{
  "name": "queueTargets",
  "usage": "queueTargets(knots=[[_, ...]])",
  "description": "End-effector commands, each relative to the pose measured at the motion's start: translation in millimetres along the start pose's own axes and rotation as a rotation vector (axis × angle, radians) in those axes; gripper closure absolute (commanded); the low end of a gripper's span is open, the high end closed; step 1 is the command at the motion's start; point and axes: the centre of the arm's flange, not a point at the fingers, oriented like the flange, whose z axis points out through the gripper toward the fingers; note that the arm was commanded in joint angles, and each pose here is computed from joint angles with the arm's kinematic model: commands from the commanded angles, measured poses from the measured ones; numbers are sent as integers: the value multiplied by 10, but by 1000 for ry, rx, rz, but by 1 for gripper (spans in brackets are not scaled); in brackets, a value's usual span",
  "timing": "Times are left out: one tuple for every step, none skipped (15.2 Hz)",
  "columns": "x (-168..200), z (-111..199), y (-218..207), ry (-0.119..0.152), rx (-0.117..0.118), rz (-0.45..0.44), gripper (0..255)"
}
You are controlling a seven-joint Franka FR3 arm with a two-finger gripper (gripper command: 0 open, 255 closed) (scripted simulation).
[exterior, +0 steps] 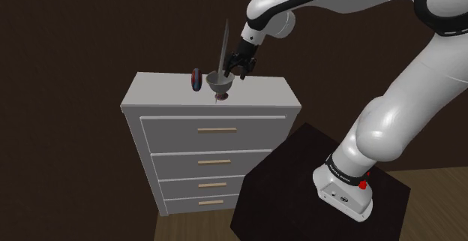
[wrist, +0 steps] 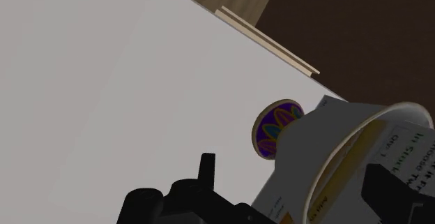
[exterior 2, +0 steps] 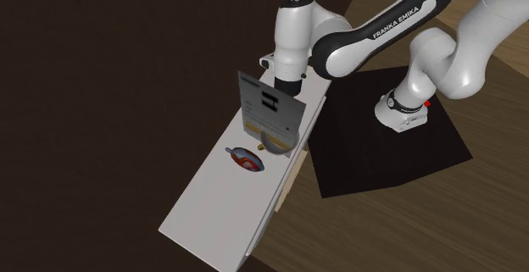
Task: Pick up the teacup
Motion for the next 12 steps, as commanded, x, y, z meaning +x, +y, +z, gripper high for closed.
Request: queueTargets(knots=[[-2, 116, 34, 1, 0, 0, 0], [-2, 145, 45, 1, 0, 0, 0], [-2, 145, 45, 1, 0, 0, 0], [-1, 142, 49, 1, 0, 0, 255], [-1, 140, 49, 1, 0, 0, 255], [0, 142, 48, 1, 0, 0, 255], [0, 142, 48, 1, 0, 0, 255], [4, 142, 50, 1, 0, 0, 255], [5, 141, 45, 1, 0, 0, 255], [9, 144, 45, 1, 0, 0, 255], [14, 145, 47, 1, 0, 0, 255], [19, 154, 42, 1, 0, 0, 255]])
